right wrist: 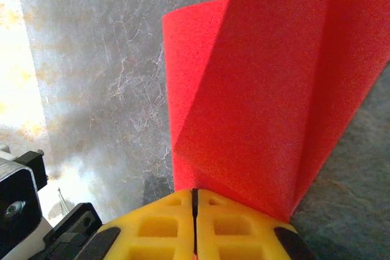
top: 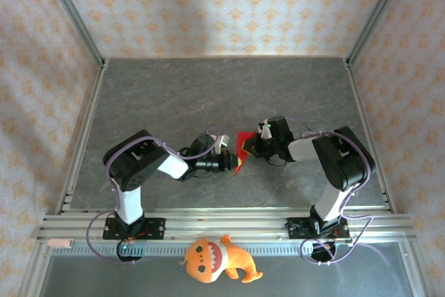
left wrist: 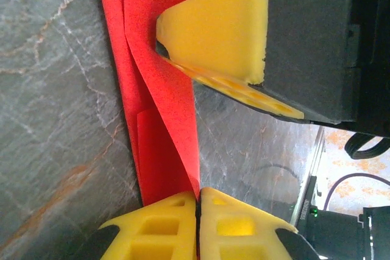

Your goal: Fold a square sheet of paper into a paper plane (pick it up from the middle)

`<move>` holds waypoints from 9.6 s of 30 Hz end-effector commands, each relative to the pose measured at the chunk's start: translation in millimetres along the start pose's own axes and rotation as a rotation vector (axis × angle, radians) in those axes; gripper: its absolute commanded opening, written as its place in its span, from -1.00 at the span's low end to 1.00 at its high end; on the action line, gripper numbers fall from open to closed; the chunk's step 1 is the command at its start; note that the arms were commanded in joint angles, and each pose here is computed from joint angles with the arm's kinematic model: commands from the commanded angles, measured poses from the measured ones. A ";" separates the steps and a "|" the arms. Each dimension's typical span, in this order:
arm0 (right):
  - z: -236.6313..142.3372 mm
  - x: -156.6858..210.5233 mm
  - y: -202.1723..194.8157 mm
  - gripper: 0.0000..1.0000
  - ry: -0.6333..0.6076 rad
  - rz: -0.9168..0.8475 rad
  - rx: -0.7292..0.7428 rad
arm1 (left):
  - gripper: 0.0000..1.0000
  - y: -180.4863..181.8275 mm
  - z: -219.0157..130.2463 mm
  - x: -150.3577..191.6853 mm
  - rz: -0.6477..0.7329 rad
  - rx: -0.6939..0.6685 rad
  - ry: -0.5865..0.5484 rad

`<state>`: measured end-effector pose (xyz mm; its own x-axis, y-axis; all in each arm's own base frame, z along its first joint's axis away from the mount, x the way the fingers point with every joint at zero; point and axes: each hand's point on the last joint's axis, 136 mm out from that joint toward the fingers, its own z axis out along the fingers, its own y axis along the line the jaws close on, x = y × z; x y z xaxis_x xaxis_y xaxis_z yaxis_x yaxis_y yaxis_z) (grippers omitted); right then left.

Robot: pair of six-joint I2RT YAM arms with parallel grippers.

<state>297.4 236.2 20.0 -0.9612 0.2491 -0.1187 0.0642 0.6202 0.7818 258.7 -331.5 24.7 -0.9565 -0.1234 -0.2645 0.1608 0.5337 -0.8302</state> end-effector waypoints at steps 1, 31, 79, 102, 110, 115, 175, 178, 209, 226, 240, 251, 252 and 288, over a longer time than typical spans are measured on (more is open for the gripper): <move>3.2 10.3 -60.6 -0.83 -0.015 0.048 0.230 | -0.78 46.9 -7.7 37.4 -0.031 -0.176 0.116; 2.9 12.6 -71.8 -0.87 -0.010 0.045 0.285 | -0.57 25.8 -20.5 54.9 0.053 -0.132 0.169; 4.1 14.7 -72.9 -0.89 0.004 0.048 0.287 | -0.93 14.4 3.3 37.4 0.114 -0.193 0.208; 1.1 15.7 -75.7 -0.90 -0.001 0.050 0.305 | -0.93 34.4 -31.2 94.9 0.167 -0.288 0.314; 1.5 14.7 -72.3 -0.90 -0.004 0.051 0.291 | -1.00 -47.1 -45.3 38.8 0.257 -0.076 0.059; 2.2 14.5 -70.6 -0.90 -0.006 0.055 0.284 | -1.00 -57.3 -31.5 5.9 0.238 -0.057 -0.006; 3.6 16.3 -67.5 -0.91 -0.003 0.055 0.271 | -1.00 -52.2 -39.7 14.9 0.283 -0.078 -0.024; 3.4 15.2 -64.1 -0.91 -0.006 0.053 0.261 | -1.00 -57.9 -27.6 -4.4 0.276 -0.073 -0.048; -23.6 -19.8 6.7 -0.85 -0.118 -0.039 0.083 | -1.00 80.7 -15.6 50.4 0.174 -0.377 0.146; 6.2 8.6 -8.1 -0.91 -0.049 -0.087 0.127 | -1.00 94.4 -25.0 72.8 0.171 -0.389 0.214; -12.8 -40.6 -1.7 -0.89 -0.131 -0.027 0.079 | -1.00 106.6 -28.0 81.9 0.141 -0.408 0.222; -7.5 -12.6 -33.6 -0.92 -0.054 0.029 0.145 | -1.00 31.3 -40.0 27.6 0.200 -0.281 0.021; -6.3 -8.2 -37.8 -0.92 -0.044 0.034 0.153 | -1.00 20.0 -41.4 21.5 0.211 -0.256 0.001; -3.2 43.5 -21.1 -0.94 0.039 0.045 0.099 | -1.00 0.9 8.7 -33.4 0.245 -0.294 -0.071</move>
<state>284.7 236.1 21.6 -0.9414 0.2890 -0.1740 0.0555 0.6414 0.7652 282.2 -338.6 27.9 -0.8943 -0.0101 -0.4474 0.2990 0.7305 -0.6140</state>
